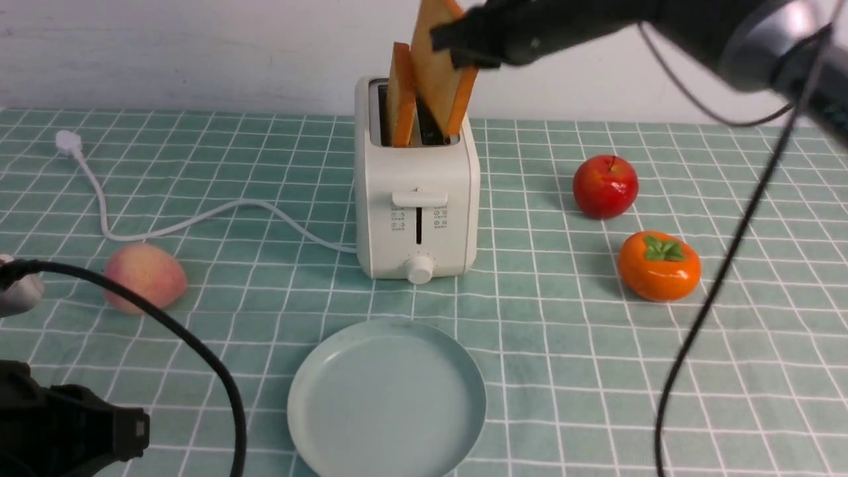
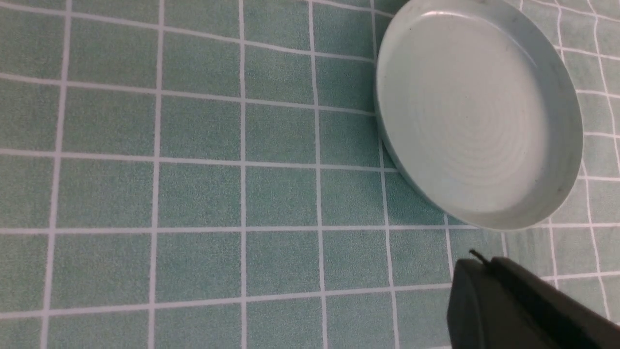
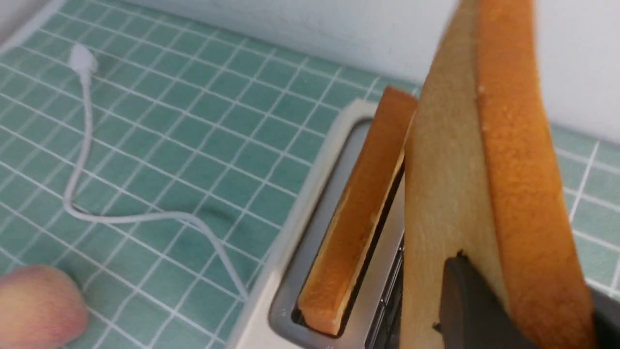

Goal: Take toasted bread from bread machine on blue coffee table place on plate.
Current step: 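Grasp the toast slice in the toaster and pull it up out of the slot with the right gripper, then place the held slice of bread on top of the slice on the plate with the right gripper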

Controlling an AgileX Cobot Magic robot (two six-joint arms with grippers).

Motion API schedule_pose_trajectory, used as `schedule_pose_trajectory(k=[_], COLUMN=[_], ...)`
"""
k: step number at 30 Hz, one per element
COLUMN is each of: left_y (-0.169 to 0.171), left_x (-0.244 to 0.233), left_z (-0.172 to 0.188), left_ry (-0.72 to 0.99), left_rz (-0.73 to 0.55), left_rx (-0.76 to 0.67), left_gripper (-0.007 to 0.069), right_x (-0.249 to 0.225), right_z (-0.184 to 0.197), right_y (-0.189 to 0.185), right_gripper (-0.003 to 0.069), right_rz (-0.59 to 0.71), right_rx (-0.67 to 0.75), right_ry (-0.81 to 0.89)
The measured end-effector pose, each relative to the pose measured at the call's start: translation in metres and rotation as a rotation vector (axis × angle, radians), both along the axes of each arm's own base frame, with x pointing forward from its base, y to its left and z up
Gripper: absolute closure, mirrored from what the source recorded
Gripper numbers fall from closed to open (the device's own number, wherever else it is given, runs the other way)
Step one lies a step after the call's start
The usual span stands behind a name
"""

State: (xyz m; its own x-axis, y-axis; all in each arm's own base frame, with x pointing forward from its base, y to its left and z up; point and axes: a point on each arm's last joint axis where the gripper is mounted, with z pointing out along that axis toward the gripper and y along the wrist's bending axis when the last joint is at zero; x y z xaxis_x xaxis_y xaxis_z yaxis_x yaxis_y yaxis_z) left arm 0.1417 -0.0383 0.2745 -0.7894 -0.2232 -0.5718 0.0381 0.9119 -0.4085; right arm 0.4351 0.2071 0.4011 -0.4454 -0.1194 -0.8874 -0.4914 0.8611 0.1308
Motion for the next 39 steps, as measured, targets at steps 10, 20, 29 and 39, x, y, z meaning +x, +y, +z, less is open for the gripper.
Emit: schedule_pose_trajectory(k=[10,20,29,39], left_y=[0.0,0.0,0.0,0.0], left_x=[0.0,0.0,0.001,0.001], left_z=[0.0,0.0,0.0,0.0], left_ry=[-0.001,-0.005,-0.006,-0.006], left_rz=[0.001,0.004,0.004,0.004], left_rx=[-0.001,0.0,0.0,0.0], left_gripper=[0.0639,0.0639,0.0639,0.0639], right_x=[-0.112,-0.104,-0.071,-0.069], right_z=[0.075,-0.093,-0.172,-0.197], right_y=[-0.053,-0.006,0.02,0.017], right_gripper=[0.0547,0.0547,0.0547,0.0342], right_rz=[0.112,0.516,0.534,0.524], right_rx=[-0.102,0.114,0.374,0.256], right_ry=[0.231,0.783,0.927,0.962])
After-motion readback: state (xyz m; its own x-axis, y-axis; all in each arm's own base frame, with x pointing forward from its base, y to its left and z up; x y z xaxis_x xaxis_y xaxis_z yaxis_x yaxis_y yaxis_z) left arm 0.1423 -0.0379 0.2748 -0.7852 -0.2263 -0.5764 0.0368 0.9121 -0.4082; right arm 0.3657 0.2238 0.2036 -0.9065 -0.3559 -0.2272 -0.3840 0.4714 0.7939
